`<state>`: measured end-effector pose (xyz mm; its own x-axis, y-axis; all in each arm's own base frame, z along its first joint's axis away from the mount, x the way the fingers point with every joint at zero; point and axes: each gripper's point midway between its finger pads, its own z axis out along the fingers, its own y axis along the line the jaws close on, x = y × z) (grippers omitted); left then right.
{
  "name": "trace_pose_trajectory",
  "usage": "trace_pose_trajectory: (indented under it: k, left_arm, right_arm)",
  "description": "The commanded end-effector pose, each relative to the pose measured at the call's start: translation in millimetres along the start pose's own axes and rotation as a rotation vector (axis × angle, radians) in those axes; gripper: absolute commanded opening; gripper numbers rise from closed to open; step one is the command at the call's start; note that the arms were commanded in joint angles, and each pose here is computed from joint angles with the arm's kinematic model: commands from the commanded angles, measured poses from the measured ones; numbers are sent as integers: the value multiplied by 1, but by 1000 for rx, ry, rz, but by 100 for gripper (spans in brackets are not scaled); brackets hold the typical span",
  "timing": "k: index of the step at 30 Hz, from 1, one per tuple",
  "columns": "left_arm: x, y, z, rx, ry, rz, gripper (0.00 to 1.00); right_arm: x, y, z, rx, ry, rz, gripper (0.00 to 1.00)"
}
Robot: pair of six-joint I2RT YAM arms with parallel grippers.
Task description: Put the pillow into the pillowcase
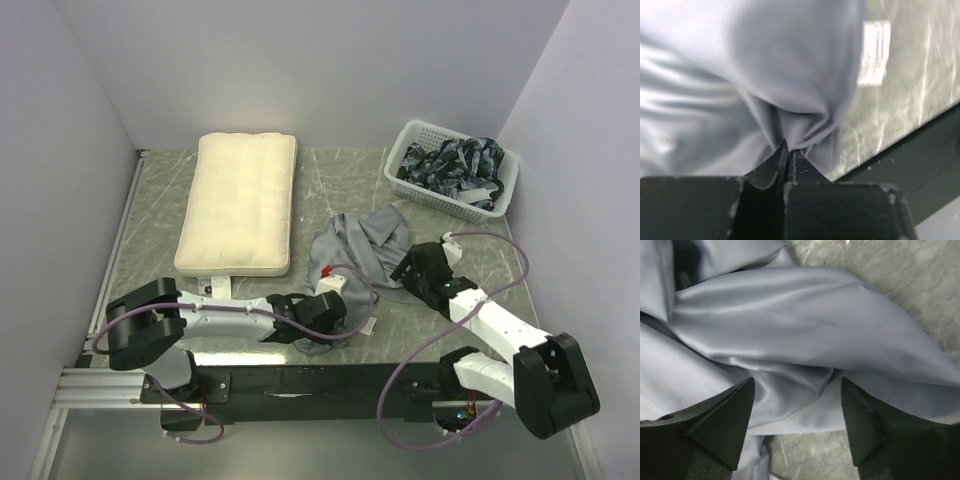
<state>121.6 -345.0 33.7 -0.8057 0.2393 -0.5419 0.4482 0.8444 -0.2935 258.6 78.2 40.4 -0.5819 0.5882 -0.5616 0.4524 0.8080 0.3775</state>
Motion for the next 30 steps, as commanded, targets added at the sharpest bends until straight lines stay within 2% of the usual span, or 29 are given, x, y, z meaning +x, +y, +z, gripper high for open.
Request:
trace_pose_trajectory:
  k: [1, 2, 4, 5, 6, 8, 9, 11, 12, 16, 18, 19, 21, 23, 25, 27, 30]
  left_arm:
    - [-61, 23, -32, -50, -196, -156, 1]
    - [-73, 30, -40, -57, -234, -178, 1]
    - [-110, 41, -68, -44, -333, -234, 1]
    - [-124, 47, -79, -54, -370, -240, 1]
    - [-153, 58, -102, -76, -458, -282, 1]
    - [-181, 73, -127, -111, -539, -307, 1]
    - [-214, 88, -158, -132, -636, -365, 1]
    - [-239, 105, -191, -165, -724, -390, 1]
    - [-263, 119, -225, -178, -817, -434, 1]
    - [-308, 152, -304, -244, -1017, -500, 1]
    - [-327, 167, -339, -268, -1097, -526, 1]
    - [-333, 167, -348, -259, -1112, -526, 1]
    - [-343, 176, -370, -278, -1154, -540, 1]
    - [-348, 180, -383, -288, -1176, -542, 1]
    - [-343, 189, -391, -312, -1181, -553, 1]
    - [-339, 192, -391, -291, -1174, -553, 1]
    - [-335, 191, -369, -247, -1087, -545, 1]
  right_arm:
    - [-11, 20, 10, -49, -29, 39, 69]
    - [-12, 21, 11, -47, -27, 31, 52]
    - [-18, 29, 13, -53, -25, 30, 28]
    - [-23, 32, 13, -56, -28, 24, 5]
    - [-29, 38, 11, -67, -24, 22, 0]
    - [-55, 53, -2, -87, -53, 18, 0]
    - [-71, 56, -8, -89, -82, 30, 0]
    - [-110, 75, -36, -132, -163, 36, 0]
    - [-127, 77, -45, -129, -200, 45, 0]
    - [-203, 89, -102, -158, -347, 100, 0]
    - [-225, 91, -117, -178, -375, 132, 0]
    - [-247, 88, -132, -190, -417, 170, 0]
    - [-260, 94, -148, -232, -430, 184, 0]
    - [-285, 79, -169, -219, -498, 227, 0]
    - [-291, 69, -184, -206, -536, 255, 0]
    - [-295, 55, -192, -202, -567, 288, 0]
    - [-291, 41, -199, -201, -590, 315, 0]
